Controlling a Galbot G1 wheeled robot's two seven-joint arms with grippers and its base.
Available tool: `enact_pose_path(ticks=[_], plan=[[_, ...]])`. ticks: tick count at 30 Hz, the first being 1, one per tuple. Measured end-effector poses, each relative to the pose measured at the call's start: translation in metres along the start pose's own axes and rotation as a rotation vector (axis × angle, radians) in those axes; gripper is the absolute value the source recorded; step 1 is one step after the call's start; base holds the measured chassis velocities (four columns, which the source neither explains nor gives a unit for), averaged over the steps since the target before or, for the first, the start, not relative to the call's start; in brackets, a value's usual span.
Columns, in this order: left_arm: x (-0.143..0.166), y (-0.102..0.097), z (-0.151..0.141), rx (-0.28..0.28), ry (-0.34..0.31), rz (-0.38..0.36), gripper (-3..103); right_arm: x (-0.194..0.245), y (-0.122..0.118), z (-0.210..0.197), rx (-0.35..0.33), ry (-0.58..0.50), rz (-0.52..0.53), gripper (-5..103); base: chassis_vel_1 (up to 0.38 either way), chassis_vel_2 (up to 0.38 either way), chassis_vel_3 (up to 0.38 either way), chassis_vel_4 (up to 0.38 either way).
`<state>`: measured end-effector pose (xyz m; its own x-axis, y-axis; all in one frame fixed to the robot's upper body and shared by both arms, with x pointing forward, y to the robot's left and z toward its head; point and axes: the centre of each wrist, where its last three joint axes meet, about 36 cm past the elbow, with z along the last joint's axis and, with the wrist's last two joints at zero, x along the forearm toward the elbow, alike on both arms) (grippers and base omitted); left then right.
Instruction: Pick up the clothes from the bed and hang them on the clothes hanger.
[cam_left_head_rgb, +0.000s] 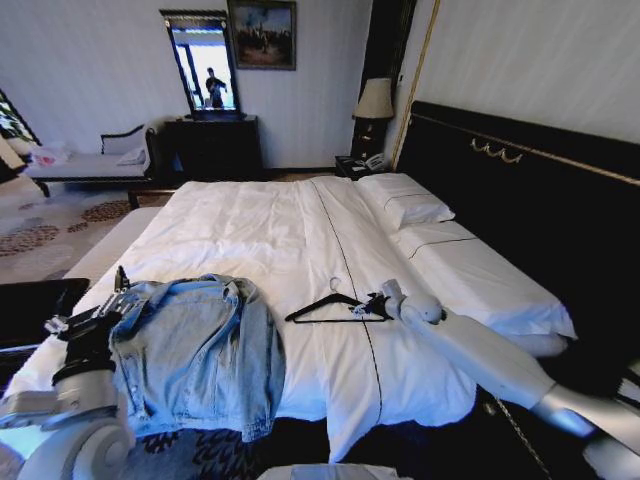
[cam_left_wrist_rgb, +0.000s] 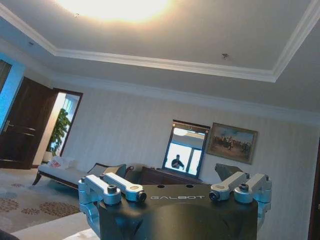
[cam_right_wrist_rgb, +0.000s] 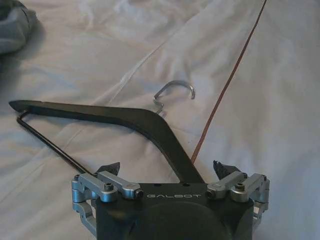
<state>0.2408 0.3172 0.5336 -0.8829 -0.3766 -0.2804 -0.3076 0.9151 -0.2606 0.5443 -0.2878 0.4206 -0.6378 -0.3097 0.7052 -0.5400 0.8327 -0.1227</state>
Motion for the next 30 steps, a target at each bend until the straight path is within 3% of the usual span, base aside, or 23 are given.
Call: enact_pose_path(ticks=[14,16,20,22,24,25,28,30], plan=[[-0.002,0.002,0.007,0.001,0.011,-0.007,100,-0.03,-0.006,0.01,0.005,0.078,0.087,102,0.0,0.0,0.0,0.0],[-0.002,0.002,0.008,0.001,0.011,-0.007,100,-0.031,-0.006,0.009,0.005,0.079,0.085,99,0.0,0.0,0.0,0.0],[-0.003,0.003,0.011,0.0,0.012,-0.011,100,-0.034,-0.006,0.008,0.008,0.085,0.078,78,0.0,0.0,0.0,0.0],[-0.004,0.003,0.011,0.0,0.012,-0.011,100,-0.034,-0.006,0.008,0.009,0.086,0.077,78,0.0,0.0,0.0,0.0],[-0.004,0.003,0.011,-0.001,0.011,-0.01,100,-0.034,-0.007,0.008,0.011,0.088,0.074,67,0.0,0.0,0.0,0.0],[-0.004,0.003,0.011,-0.001,0.011,-0.01,100,-0.034,-0.007,0.008,0.011,0.088,0.074,67,0.0,0.0,0.0,0.0],[-0.005,0.003,0.011,-0.003,0.01,-0.008,100,-0.032,-0.007,0.01,0.019,0.085,0.071,51,0.0,0.0,0.0,0.0],[-0.005,0.004,0.011,-0.004,0.009,-0.007,100,-0.03,-0.007,0.012,0.022,0.081,0.07,45,0.0,0.0,0.0,0.0]])
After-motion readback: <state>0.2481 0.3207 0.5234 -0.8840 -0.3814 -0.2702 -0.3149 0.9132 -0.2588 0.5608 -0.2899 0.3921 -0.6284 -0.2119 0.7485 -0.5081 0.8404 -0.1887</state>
